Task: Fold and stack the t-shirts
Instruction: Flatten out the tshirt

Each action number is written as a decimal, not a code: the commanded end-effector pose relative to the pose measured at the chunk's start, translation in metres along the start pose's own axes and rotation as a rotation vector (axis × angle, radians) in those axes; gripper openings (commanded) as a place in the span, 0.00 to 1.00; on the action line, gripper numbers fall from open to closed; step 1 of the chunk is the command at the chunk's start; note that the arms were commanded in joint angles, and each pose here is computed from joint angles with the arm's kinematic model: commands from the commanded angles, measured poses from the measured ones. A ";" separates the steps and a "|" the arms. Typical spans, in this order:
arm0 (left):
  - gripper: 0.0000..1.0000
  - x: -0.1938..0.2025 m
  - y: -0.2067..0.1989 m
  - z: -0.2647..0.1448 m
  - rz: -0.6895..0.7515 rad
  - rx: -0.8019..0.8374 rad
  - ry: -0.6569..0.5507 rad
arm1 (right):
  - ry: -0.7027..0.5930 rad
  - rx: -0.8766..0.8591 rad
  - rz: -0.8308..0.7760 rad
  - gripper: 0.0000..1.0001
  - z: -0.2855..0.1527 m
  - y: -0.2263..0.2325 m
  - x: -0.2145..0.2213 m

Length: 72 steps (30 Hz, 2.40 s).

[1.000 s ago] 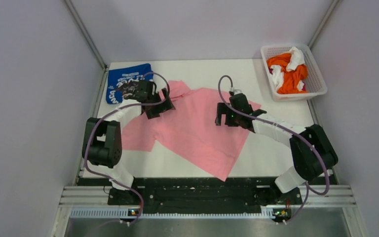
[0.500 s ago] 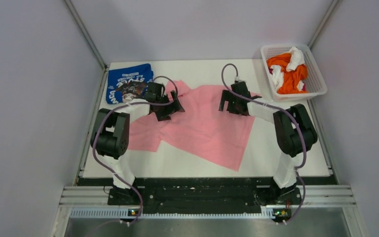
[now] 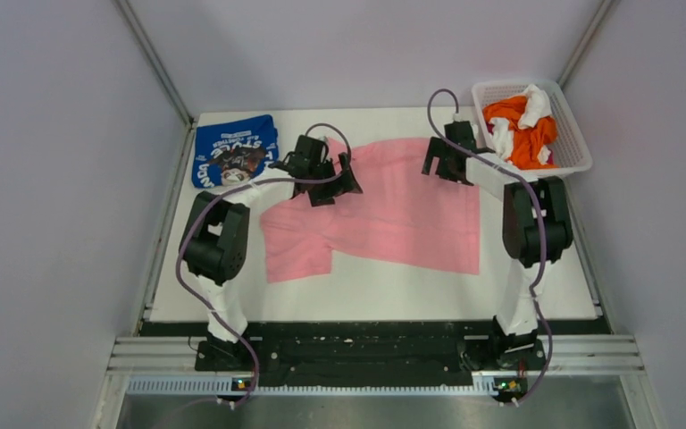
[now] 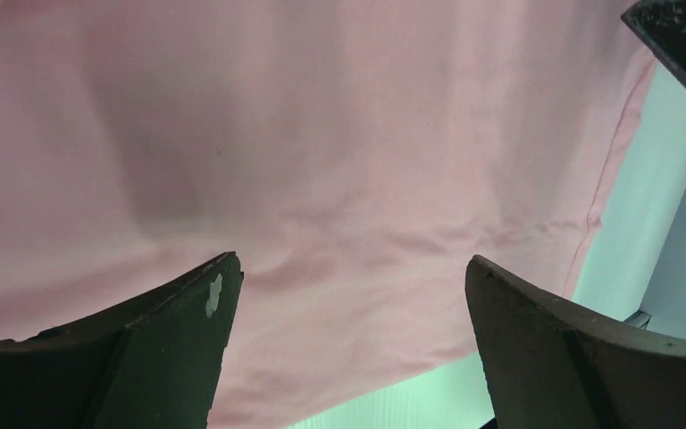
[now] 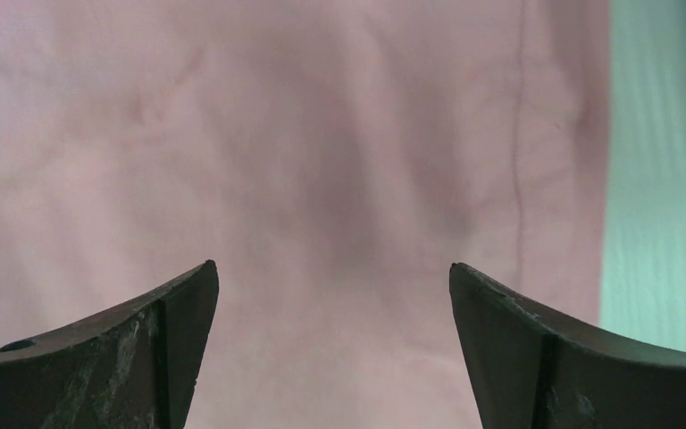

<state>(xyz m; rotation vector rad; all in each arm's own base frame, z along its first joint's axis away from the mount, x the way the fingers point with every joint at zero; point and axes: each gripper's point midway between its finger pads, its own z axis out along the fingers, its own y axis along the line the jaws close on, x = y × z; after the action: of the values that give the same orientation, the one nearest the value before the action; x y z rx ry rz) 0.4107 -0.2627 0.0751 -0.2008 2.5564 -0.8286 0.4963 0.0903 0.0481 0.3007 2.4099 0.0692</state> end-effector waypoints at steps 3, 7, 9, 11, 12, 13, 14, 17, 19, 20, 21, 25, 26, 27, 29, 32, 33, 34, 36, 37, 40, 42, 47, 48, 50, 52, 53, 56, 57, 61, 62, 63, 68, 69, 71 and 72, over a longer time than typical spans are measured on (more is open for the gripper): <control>0.99 -0.011 0.005 -0.101 0.050 -0.121 -0.208 | -0.181 -0.017 0.091 0.99 -0.115 -0.015 -0.028; 0.99 0.024 0.064 -0.153 -0.011 -0.370 -0.260 | -0.228 -0.025 0.215 0.99 -0.157 -0.035 0.000; 0.99 0.047 0.089 -0.176 -0.063 -0.462 -0.268 | -0.240 -0.033 0.269 0.99 -0.170 -0.043 0.015; 0.99 0.070 0.109 -0.191 -0.103 -0.528 -0.254 | -0.232 -0.059 0.283 0.99 -0.179 -0.045 0.030; 0.99 0.083 0.118 -0.195 -0.114 -0.549 -0.240 | -0.221 -0.077 0.279 0.99 -0.181 -0.044 0.036; 0.99 0.093 0.126 -0.197 -0.130 -0.563 -0.230 | -0.212 -0.085 0.278 0.99 -0.183 -0.045 0.042; 0.98 0.102 0.131 -0.198 -0.143 -0.569 -0.219 | -0.201 -0.091 0.276 0.99 -0.185 -0.045 0.047; 0.91 0.126 0.142 -0.197 -0.173 -0.580 -0.165 | -0.177 -0.101 0.276 0.99 -0.185 -0.045 0.057; 0.88 0.135 0.148 -0.198 -0.185 -0.602 -0.142 | -0.164 -0.100 0.272 0.99 -0.184 -0.045 0.060; 0.86 0.138 0.152 -0.199 -0.187 -0.619 -0.136 | -0.156 -0.099 0.268 0.99 -0.184 -0.045 0.061; 0.85 0.140 0.156 -0.199 -0.188 -0.637 -0.130 | -0.148 -0.100 0.265 0.99 -0.183 -0.045 0.062; 0.77 0.139 0.169 -0.192 -0.190 -0.695 -0.135 | -0.123 -0.099 0.249 0.99 -0.181 -0.044 0.067; 0.74 0.138 0.171 -0.188 -0.190 -0.702 -0.136 | -0.123 -0.099 0.248 0.99 -0.181 -0.044 0.067; 0.72 0.137 0.172 -0.185 -0.189 -0.704 -0.129 | -0.122 -0.096 0.244 0.99 -0.181 -0.045 0.068; 0.66 0.133 0.176 -0.179 -0.183 -0.721 -0.115 | -0.122 -0.092 0.241 0.99 -0.181 -0.046 0.068; 0.58 0.134 0.182 -0.171 -0.187 -0.748 -0.084 | -0.125 -0.087 0.237 0.99 -0.182 -0.048 0.069; 0.57 0.134 0.183 -0.167 -0.189 -0.747 -0.073 | -0.127 -0.082 0.235 0.99 -0.182 -0.049 0.069; 0.56 0.135 0.184 -0.164 -0.192 -0.745 -0.065 | -0.126 -0.077 0.233 0.99 -0.182 -0.050 0.069; 0.55 0.137 0.185 -0.158 -0.188 -0.734 -0.050 | -0.123 -0.072 0.232 0.99 -0.181 -0.050 0.070; 0.55 0.137 0.186 -0.157 -0.189 -0.739 -0.046 | -0.122 -0.072 0.229 0.99 -0.181 -0.051 0.070; 0.54 0.138 0.191 -0.153 -0.187 -0.751 -0.026 | -0.121 -0.072 0.226 0.99 -0.181 -0.050 0.070; 0.52 0.142 0.193 -0.149 -0.188 -0.749 -0.008 | -0.118 -0.070 0.225 0.99 -0.181 -0.051 0.071; 0.43 0.145 0.198 -0.142 -0.196 -0.757 0.020 | -0.120 -0.066 0.219 0.99 -0.181 -0.052 0.071; 0.40 0.145 0.198 -0.139 -0.196 -0.749 0.026 | -0.120 -0.065 0.220 0.99 -0.181 -0.052 0.071; 0.31 0.147 0.196 -0.134 -0.198 -0.733 0.041 | -0.120 -0.060 0.219 0.99 -0.180 -0.053 0.071; 0.16 0.149 0.196 -0.131 -0.201 -0.727 0.054 | -0.119 -0.057 0.218 0.99 -0.181 -0.054 0.072; 0.06 0.150 0.196 -0.130 -0.205 -0.726 0.058 | -0.120 -0.054 0.219 0.99 -0.181 -0.054 0.072; 0.00 0.152 0.194 -0.130 -0.210 -0.714 0.067 | -0.116 -0.031 0.222 0.99 -0.182 -0.059 0.075; 0.00 0.152 0.193 -0.130 -0.208 -0.705 0.069 | -0.106 -0.014 0.230 0.99 -0.183 -0.063 0.079; 0.00 0.153 0.184 -0.131 -0.194 -0.645 0.064 | -0.048 0.030 0.253 0.99 -0.187 -0.075 0.105; 0.00 0.152 0.183 -0.132 -0.189 -0.633 0.056 | -0.033 0.042 0.261 0.99 -0.188 -0.079 0.114; 0.00 0.151 0.181 -0.133 -0.183 -0.625 0.049 | -0.023 0.055 0.266 0.99 -0.189 -0.084 0.122; 0.00 0.144 0.177 -0.135 -0.160 -0.595 0.007 | 0.054 0.110 0.269 0.93 -0.190 -0.101 0.161; 0.00 0.143 0.175 -0.135 -0.156 -0.584 0.002 | 0.073 0.107 0.268 0.90 -0.189 -0.101 0.167; 0.00 0.140 0.172 -0.136 -0.153 -0.566 -0.010 | 0.104 0.122 0.273 0.80 -0.184 -0.104 0.178; 0.00 0.140 0.171 -0.137 -0.150 -0.562 -0.016 | 0.118 0.135 0.274 0.75 -0.182 -0.106 0.183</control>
<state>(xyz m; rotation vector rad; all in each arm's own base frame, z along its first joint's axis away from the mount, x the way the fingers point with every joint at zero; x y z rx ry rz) 0.2196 -0.0857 0.0174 -0.6021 2.7607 -0.0712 0.2336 0.0373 0.0664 0.6657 2.4408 0.0756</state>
